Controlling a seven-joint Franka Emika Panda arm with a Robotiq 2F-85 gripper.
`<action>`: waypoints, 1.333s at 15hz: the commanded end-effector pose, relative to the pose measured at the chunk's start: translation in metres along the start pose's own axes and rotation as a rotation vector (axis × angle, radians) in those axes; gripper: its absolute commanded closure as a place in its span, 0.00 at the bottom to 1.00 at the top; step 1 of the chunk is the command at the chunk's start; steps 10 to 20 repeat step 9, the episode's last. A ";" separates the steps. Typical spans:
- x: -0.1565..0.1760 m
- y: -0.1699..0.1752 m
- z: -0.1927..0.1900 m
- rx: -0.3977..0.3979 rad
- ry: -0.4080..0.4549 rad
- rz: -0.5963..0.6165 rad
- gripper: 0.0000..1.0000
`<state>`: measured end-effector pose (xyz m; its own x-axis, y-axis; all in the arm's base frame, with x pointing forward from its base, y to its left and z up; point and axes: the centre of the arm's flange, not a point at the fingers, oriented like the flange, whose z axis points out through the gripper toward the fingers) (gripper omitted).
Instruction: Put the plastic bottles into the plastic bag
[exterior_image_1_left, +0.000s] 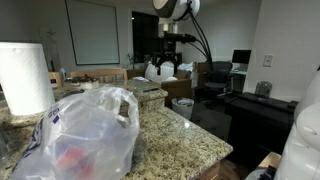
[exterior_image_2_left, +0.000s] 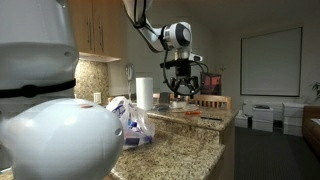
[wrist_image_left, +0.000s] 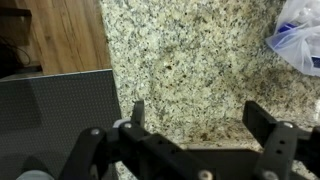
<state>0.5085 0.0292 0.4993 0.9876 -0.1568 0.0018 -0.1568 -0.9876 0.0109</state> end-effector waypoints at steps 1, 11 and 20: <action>0.001 0.000 0.002 -0.001 -0.003 0.000 0.00; 0.001 -0.001 0.003 -0.001 -0.006 -0.001 0.00; 0.001 -0.001 0.003 -0.001 -0.006 -0.001 0.00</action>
